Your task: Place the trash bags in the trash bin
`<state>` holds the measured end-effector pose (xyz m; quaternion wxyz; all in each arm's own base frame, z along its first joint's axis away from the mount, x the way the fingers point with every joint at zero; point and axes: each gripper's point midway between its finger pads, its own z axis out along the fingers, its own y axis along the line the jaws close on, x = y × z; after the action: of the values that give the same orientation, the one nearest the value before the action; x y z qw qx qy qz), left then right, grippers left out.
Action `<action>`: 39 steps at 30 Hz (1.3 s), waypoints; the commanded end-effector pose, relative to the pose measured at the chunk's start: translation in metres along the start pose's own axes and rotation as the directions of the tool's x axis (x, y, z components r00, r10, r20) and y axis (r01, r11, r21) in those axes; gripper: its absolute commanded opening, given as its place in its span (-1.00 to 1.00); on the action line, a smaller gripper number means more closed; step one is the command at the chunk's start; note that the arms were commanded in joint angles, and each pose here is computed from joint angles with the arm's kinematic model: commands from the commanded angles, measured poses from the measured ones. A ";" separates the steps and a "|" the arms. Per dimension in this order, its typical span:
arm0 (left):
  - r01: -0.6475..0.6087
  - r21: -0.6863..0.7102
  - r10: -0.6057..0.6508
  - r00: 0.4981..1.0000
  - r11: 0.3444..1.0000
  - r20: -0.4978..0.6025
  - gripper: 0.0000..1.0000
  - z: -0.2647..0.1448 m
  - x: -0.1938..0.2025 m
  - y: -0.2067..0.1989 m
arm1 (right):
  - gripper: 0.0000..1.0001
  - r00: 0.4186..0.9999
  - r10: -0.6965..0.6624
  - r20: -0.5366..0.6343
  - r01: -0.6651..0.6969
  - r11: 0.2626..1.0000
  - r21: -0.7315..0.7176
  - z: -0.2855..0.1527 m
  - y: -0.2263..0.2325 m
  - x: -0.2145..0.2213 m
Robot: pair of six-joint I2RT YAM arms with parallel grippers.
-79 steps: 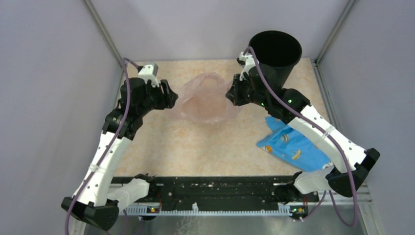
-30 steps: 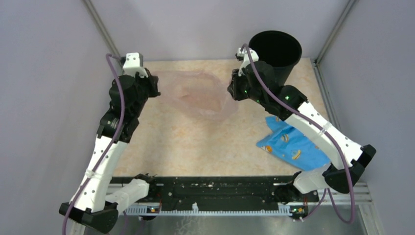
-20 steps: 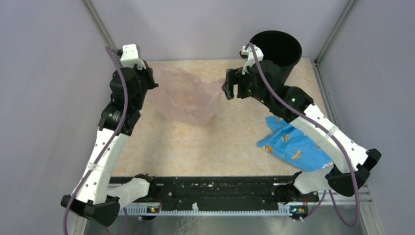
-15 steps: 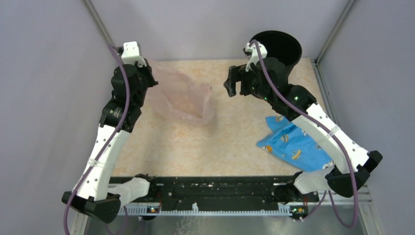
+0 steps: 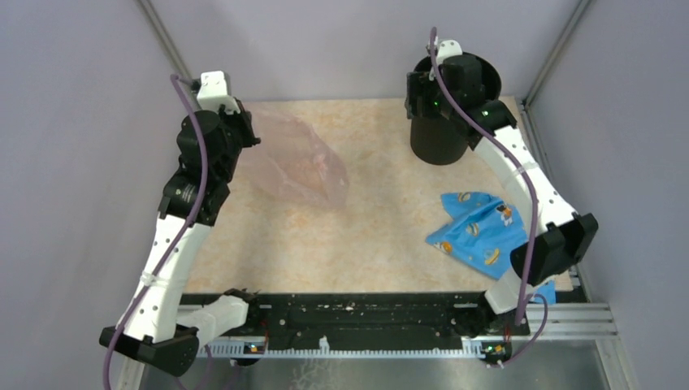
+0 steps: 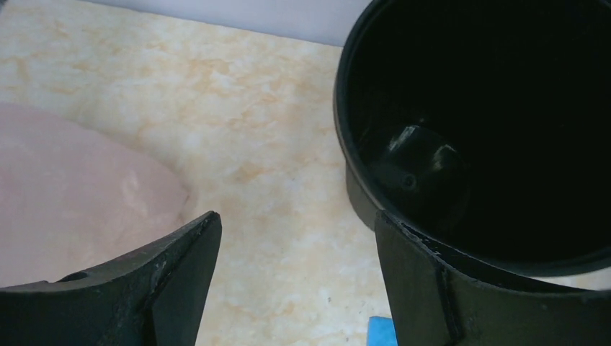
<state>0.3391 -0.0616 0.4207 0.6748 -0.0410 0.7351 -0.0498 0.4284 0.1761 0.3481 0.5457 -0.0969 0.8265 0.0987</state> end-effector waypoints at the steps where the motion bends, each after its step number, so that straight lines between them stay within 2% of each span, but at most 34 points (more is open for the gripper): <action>1: 0.018 0.049 -0.021 0.998 0.999 0.064 -1.00 -0.014 -0.024 -0.007 | 0.50 0.996 -0.092 0.012 0.092 0.996 0.005 0.021 -0.013 -0.015; 6: 0.020 0.067 -0.024 0.998 0.998 0.058 -1.00 -0.017 -0.024 -0.010 | 0.39 0.981 -0.193 -0.019 0.193 0.981 0.023 0.045 -0.026 -0.015; 13: 0.024 0.076 -0.028 0.998 0.997 0.063 -1.00 -0.020 -0.028 -0.011 | 0.27 0.952 -0.276 -0.129 0.281 0.959 0.020 0.079 -0.041 0.002; 19: 0.028 0.079 -0.034 0.997 0.996 0.075 -1.00 -0.023 -0.034 -0.011 | 0.03 0.934 -0.298 -0.199 0.305 0.952 0.004 0.094 -0.044 0.020; 22: 0.035 0.092 -0.044 0.994 0.995 0.103 -1.00 -0.026 -0.042 -0.013 | -0.27 0.939 -0.283 -0.195 0.284 0.959 -0.024 0.090 -0.037 0.020; 25: 0.048 0.114 -0.065 0.987 0.992 0.145 -1.00 -0.032 -0.054 -0.016 | -0.70 0.945 -0.273 -0.178 0.270 0.962 -0.041 0.084 -0.027 0.015; 28: 0.058 0.126 -0.080 0.980 0.990 0.180 -1.00 -0.036 -0.065 -0.017 | -0.98 0.948 -0.271 -0.165 0.265 0.962 -0.062 0.074 -0.014 0.011; 34: 0.075 0.139 -0.110 0.959 0.987 0.262 -1.00 -0.049 -0.088 -0.015 | -1.00 0.966 -0.212 -0.149 0.193 0.972 -0.131 0.054 0.012 0.009; 39: 0.105 0.143 -0.146 0.936 0.984 0.321 -1.00 -0.057 -0.104 -0.013 | -1.00 0.985 -0.106 -0.137 0.072 0.970 -0.233 0.031 0.047 0.008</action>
<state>0.3050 -0.0646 0.4822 0.7373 -0.0345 0.6664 -0.1054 0.4750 0.2001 0.2749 0.4319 -0.2259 0.8706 0.0669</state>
